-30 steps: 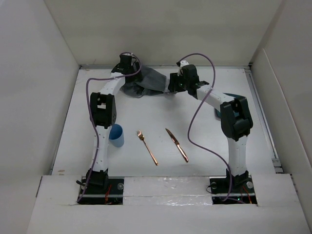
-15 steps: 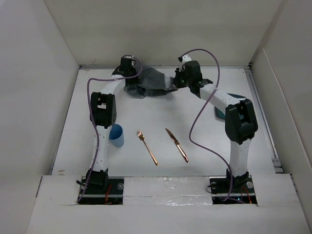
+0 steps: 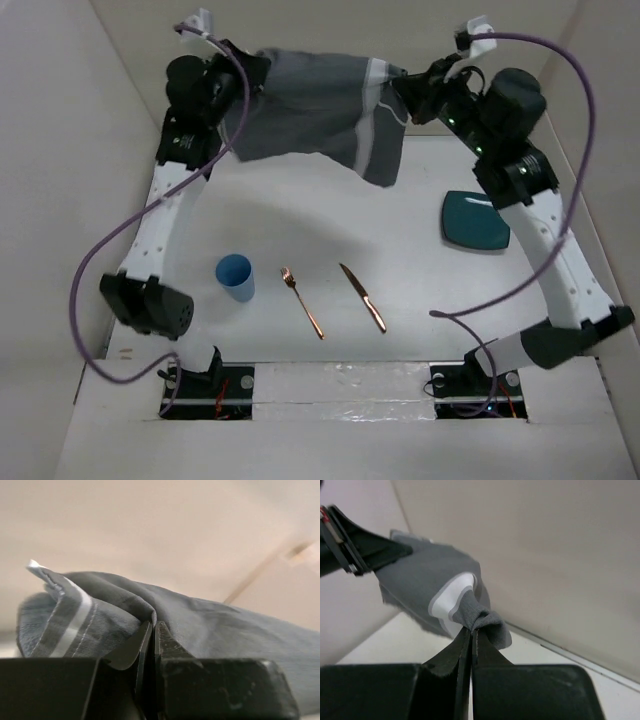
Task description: Set the dinner table for one person
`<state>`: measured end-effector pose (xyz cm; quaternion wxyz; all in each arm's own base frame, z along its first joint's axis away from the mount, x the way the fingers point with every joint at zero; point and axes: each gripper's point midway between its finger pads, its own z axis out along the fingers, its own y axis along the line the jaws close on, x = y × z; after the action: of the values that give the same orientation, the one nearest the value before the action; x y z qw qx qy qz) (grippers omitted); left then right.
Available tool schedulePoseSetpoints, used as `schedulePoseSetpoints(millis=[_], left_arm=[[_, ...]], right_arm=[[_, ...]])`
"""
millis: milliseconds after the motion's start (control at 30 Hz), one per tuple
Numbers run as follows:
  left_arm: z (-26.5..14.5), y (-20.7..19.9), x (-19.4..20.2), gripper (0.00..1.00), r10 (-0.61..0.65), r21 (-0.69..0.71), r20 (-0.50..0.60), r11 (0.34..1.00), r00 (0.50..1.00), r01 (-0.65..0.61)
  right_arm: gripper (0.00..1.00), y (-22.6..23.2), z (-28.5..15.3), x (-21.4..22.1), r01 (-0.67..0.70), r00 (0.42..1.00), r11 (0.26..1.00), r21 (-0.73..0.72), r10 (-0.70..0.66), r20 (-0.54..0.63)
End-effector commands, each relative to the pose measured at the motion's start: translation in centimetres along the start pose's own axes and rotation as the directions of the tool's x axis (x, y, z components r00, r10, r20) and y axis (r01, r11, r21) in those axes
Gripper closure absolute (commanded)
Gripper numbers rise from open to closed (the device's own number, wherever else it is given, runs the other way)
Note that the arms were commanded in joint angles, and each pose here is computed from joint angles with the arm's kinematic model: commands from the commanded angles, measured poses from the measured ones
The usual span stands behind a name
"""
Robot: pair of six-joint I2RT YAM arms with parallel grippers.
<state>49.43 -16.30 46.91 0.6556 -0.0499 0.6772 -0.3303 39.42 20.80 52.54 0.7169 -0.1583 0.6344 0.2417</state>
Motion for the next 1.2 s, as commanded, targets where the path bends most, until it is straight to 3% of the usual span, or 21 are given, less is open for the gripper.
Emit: schedulePoseSetpoints(millis=[0,167,333,400,433,467,500,533,567,600,667,700,733,767,933,967,1000,1067,1100,1133,1167], left_arm=[[-1.8,0.4,-3.0,1.00,0.020,-0.026,0.125,1.000,0.992,-0.017],[-0.8,1.9,-1.5,1.00,0.034,-0.062,0.091,0.998,0.995,-0.028],[3.1,4.4,2.6,1.00,0.046,-0.071,-0.033,0.996,0.998,-0.048],[5.8,7.7,6.4,1.00,0.053,-0.125,-0.114,0.990,0.992,-0.067],[7.1,7.7,5.5,0.93,0.072,-0.137,-0.080,0.987,0.994,-0.082],[9.1,11.2,9.6,0.71,0.054,-0.203,-0.155,0.975,0.986,-0.086],[9.9,12.0,11.4,0.59,0.065,-0.226,-0.205,0.968,0.977,-0.111],[11.2,11.2,8.5,0.45,0.094,-0.231,-0.143,0.965,0.985,-0.125],[12.8,13.5,12.8,0.28,0.081,-0.262,-0.224,0.955,0.971,-0.139],[12.8,13.0,13.6,0.25,0.083,-0.264,-0.261,0.952,0.962,-0.154],[12.7,11.6,12.0,0.19,0.116,-0.255,-0.232,0.951,0.966,-0.175],[12.2,12.4,15.1,0.19,0.112,-0.265,-0.291,0.945,0.950,-0.192],[11.4,13.3,15.0,0.21,0.125,-0.304,-0.285,0.928,0.950,-0.214],[10.6,10.8,12.4,0.24,0.151,-0.279,-0.212,0.937,0.966,-0.208],[5.3,12.6,19.8,0.33,0.104,-0.358,-0.380,0.900,0.919,-0.250],[4.2,11.7,19.5,0.35,0.089,-0.363,-0.375,0.902,0.923,-0.235],[2.7,11.7,22.7,0.36,0.081,-0.360,-0.437,0.897,0.896,-0.257],[0.7,10.3,22.4,0.39,0.106,-0.387,-0.414,0.879,0.904,-0.280],[-0.9,10.8,24.3,0.40,0.110,-0.399,-0.447,0.864,0.888,-0.308],[-1.7,9.4,25.1,0.41,0.126,-0.390,-0.450,0.863,0.884,-0.322],[-2.5,8.4,24.8,0.44,0.130,-0.385,-0.439,0.867,0.889,-0.317]], right_arm=[[1.00,1.4,-4.1,-2.4,-0.001,0.999,1.000,-0.028,0.002,0.035],[1.00,0.8,-5.5,-1.8,-0.025,0.999,0.999,-0.031,0.026,0.041],[1.00,-3.4,-0.8,7.0,-0.141,0.978,0.990,0.005,0.141,-0.151],[1.00,-5.1,0.7,10.1,-0.172,0.962,0.983,0.058,0.180,-0.207],[1.00,-7.1,2.2,13.7,-0.188,0.941,0.975,0.119,0.214,-0.264],[1.00,-7.8,2.8,15.5,-0.201,0.927,0.968,0.148,0.237,-0.290],[1.00,-9.1,3.3,17.1,-0.222,0.912,0.955,0.196,0.275,-0.305],[1.00,-11.1,3.7,20.0,-0.228,0.889,0.937,0.266,0.312,-0.336],[1.00,-12.1,3.5,22.0,-0.237,0.870,0.919,0.315,0.345,-0.352],[1.00,-12.5,3.7,22.8,-0.261,0.863,0.903,0.341,0.377,-0.338],[0.70,-13.6,3.0,26.3,-0.267,0.831,0.883,0.387,0.414,-0.371],[0.50,-14.2,2.6,27.1,-0.261,0.824,0.877,0.404,0.420,-0.381],[0.43,-14.6,2.2,27.8,-0.248,0.820,0.871,0.424,0.421,-0.387],[0.38,-14.7,1.5,28.9,-0.238,0.810,0.866,0.440,0.427,-0.401],[0.32,-15.2,-2.1,30.3,-0.189,0.818,0.838,0.512,0.423,-0.390],[0.33,-14.5,-2.7,30.6,-0.192,0.819,0.839,0.509,0.422,-0.388],[0.37,-13.7,-3.1,29.3,-0.203,0.842,0.848,0.490,0.406,-0.354],[0.57,-12.6,-5.7,32.2,-0.189,0.820,0.845,0.501,0.416,-0.393],[0.84,-11.5,-6.1,32.5,-0.194,0.823,0.854,0.482,0.409,-0.394],[0.97,-11.3,-8.0,33.8,-0.168,0.817,0.844,0.510,0.409,-0.406],[1.00,-10.7,-8.6,34.2,-0.173,0.812,0.847,0.503,0.412,-0.414]])
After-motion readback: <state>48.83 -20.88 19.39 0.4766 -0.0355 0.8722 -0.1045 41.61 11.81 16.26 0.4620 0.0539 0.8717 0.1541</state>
